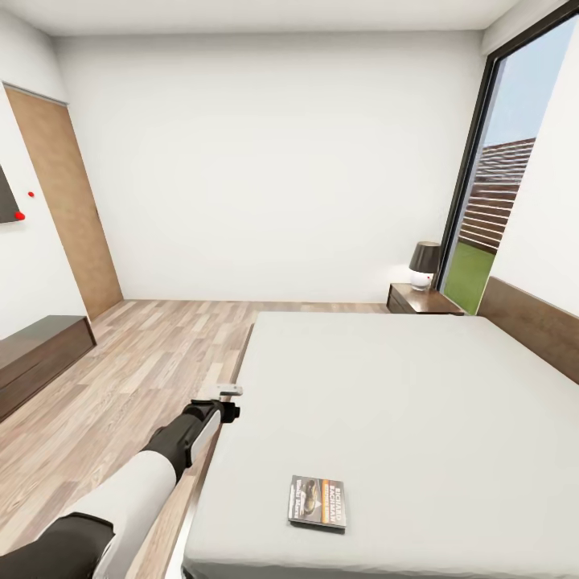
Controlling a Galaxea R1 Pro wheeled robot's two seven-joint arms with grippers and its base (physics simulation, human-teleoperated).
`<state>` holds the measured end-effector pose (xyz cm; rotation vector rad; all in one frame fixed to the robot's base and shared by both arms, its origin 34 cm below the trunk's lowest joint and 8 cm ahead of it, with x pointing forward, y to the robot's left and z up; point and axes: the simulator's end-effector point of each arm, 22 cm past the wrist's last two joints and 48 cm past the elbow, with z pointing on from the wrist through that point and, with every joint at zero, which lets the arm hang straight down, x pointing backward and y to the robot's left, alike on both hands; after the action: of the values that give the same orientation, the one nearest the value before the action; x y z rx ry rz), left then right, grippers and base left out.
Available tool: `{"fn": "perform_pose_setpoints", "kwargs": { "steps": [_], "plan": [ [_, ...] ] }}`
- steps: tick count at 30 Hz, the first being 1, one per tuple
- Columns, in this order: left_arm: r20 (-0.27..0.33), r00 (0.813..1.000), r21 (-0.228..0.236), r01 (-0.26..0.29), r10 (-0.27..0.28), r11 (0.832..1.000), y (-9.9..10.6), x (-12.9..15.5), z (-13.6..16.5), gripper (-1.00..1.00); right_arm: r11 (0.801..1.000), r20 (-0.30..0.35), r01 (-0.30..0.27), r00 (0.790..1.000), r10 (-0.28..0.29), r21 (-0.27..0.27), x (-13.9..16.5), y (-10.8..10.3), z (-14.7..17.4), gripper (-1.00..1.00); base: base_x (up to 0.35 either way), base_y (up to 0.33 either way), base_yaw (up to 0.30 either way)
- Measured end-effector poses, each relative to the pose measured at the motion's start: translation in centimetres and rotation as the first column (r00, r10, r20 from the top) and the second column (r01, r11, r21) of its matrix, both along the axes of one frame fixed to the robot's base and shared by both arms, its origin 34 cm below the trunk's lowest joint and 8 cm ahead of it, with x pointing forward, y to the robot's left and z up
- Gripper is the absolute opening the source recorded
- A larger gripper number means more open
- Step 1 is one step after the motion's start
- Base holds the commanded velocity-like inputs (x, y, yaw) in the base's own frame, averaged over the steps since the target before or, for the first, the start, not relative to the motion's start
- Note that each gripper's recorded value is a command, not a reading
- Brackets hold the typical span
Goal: In the bedroom, move the book from the bed onto either nightstand, and place the two sandals side by side next to the bed.
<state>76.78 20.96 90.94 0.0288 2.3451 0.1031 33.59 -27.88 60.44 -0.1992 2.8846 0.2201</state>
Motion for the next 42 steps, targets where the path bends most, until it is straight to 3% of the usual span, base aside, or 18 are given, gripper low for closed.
{"fn": "perform_pose_setpoints", "kwargs": {
  "steps": [42],
  "plan": [
    [0.004,1.0,-0.013,-0.013,0.013,1.0,0.66,0.2,-0.16,1.0,1.0,-0.003,0.002,1.0,-0.002,0.0,-0.16,-0.04,-0.12,1.0,-0.013,-0.041,-0.001]
  ]
}}
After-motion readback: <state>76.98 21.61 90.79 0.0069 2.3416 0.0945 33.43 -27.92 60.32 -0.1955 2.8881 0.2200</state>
